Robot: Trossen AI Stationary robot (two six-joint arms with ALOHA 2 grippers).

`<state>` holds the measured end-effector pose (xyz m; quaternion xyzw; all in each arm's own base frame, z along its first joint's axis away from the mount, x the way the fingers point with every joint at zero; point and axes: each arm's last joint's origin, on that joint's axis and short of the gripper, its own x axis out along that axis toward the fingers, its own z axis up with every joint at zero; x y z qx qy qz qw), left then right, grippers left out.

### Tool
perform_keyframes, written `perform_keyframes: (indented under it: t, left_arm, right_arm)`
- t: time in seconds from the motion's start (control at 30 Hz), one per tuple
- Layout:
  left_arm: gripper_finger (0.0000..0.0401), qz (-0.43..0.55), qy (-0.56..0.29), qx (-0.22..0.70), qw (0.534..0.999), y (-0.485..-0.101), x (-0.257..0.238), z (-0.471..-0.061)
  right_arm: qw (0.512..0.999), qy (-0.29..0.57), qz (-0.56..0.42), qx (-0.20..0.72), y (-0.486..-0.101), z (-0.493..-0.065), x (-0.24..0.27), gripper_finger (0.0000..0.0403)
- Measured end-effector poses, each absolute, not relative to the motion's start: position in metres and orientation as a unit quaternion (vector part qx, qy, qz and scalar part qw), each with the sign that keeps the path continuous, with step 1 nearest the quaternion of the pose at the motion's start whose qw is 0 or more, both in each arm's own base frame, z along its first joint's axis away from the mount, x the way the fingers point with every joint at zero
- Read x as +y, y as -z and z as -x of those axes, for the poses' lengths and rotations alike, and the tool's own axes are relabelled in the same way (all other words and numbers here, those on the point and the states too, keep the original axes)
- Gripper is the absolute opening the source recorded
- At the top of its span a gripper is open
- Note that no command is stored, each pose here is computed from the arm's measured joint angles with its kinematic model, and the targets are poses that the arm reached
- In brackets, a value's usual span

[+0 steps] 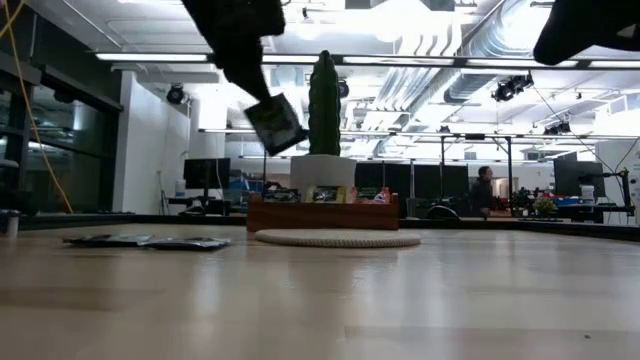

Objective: Pick & Place Tea
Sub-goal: Put the purple tea bag into the left section of the wooden organizer

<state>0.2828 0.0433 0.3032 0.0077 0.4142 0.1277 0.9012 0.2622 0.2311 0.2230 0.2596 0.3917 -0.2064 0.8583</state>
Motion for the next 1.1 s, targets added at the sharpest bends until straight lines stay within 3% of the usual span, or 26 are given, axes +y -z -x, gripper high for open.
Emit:
perform_keyframes:
  t: [0.27, 0.57, 1.1]
  left_arm:
    - [0.0, -0.13, -0.104, 0.501, 0.85, -0.33, 0.085, -0.303]
    - [0.0, -0.163, -0.08, 0.598, 0.78, -0.305, 0.11, -0.329]
    - [0.0, -0.152, -0.095, 0.602, 0.778, -0.292, 0.145, -0.33]
  right_arm:
    - [0.859, 0.203, -0.266, 0.388, -0.218, -0.266, 0.235, 0.0]
    - [0.859, 0.205, -0.27, 0.383, -0.218, -0.267, 0.235, 0.0]
    - [0.858, 0.207, -0.28, 0.377, -0.218, -0.267, 0.235, 0.0]
